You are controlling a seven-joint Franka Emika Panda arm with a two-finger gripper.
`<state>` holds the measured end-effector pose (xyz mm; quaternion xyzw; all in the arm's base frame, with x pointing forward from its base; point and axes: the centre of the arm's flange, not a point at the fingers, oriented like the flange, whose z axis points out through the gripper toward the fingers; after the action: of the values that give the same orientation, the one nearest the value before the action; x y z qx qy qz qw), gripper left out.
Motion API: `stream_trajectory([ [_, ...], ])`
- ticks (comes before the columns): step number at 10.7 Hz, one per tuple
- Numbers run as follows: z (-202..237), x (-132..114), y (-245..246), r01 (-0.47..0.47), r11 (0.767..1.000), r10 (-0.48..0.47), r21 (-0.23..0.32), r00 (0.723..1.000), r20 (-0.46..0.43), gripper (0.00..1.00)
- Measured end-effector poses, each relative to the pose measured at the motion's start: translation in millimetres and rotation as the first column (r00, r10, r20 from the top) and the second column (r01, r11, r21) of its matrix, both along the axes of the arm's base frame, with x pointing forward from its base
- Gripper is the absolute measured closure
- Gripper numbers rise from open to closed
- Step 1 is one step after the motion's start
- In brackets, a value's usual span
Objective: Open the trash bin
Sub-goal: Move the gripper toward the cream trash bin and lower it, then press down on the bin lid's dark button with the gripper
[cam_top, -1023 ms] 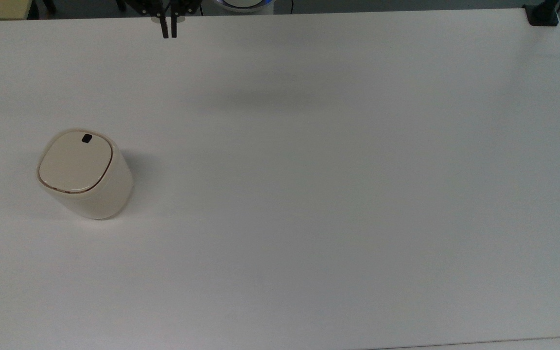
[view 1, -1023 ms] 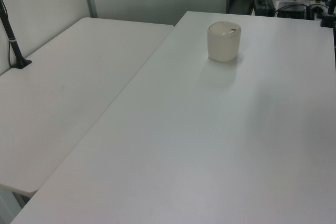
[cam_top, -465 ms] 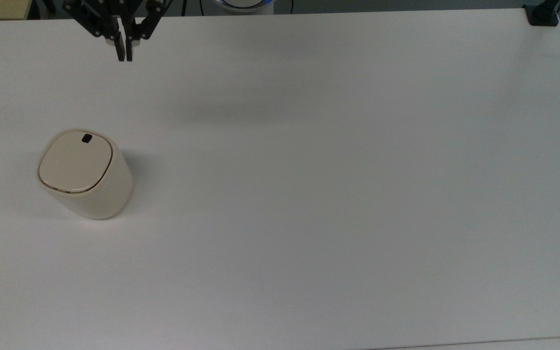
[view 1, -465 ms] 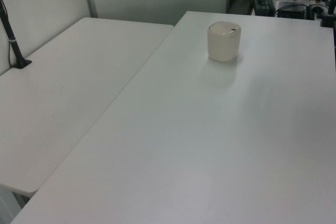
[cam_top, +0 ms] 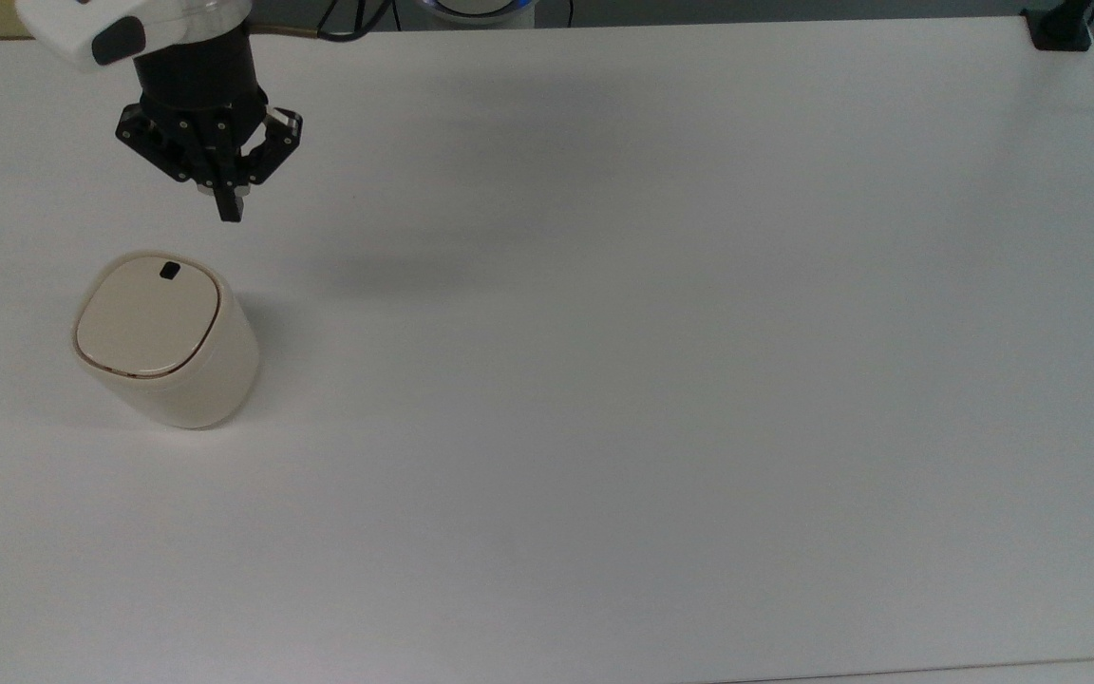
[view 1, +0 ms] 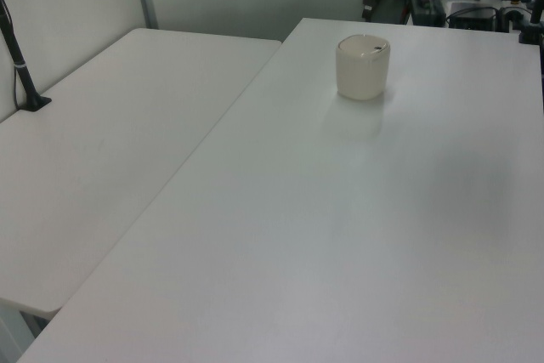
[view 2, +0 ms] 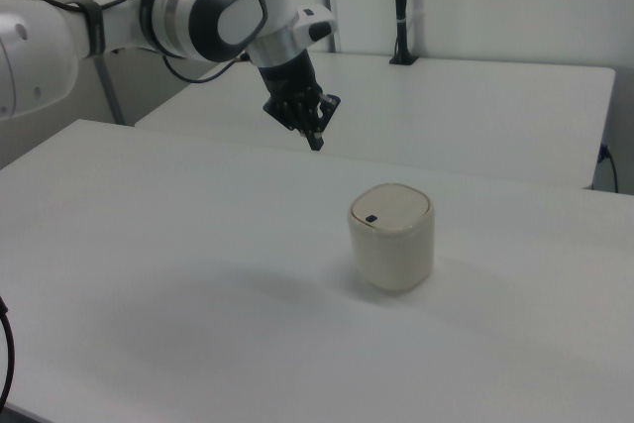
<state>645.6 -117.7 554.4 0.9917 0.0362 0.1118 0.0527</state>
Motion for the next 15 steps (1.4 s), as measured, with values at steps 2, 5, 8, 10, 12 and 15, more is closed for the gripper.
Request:
stream_trajectory([
  [2, -9.0, 3.6, -14.1, 0.019, 1.0, -0.019, -0.002, 1.0, 0.008, 0.99],
  [5, -24.9, 4.5, -44.3, 0.062, 0.998, -0.062, -0.003, 0.998, 0.003, 0.99],
  [8, -63.2, 5.7, -79.5, 0.108, 0.994, -0.108, -0.008, 0.993, -0.053, 0.99],
  [10, -84.2, 6.4, -93.4, 0.124, 0.992, -0.125, -0.008, 0.989, -0.083, 0.99],
  [12, -96.7, 8.9, -102.8, 0.129, 0.991, -0.13, -0.02, 0.988, -0.081, 0.99],
  [15, -109.0, 15.1, -106.4, 0.128, 0.991, -0.129, -0.025, 0.989, -0.071, 0.99],
])
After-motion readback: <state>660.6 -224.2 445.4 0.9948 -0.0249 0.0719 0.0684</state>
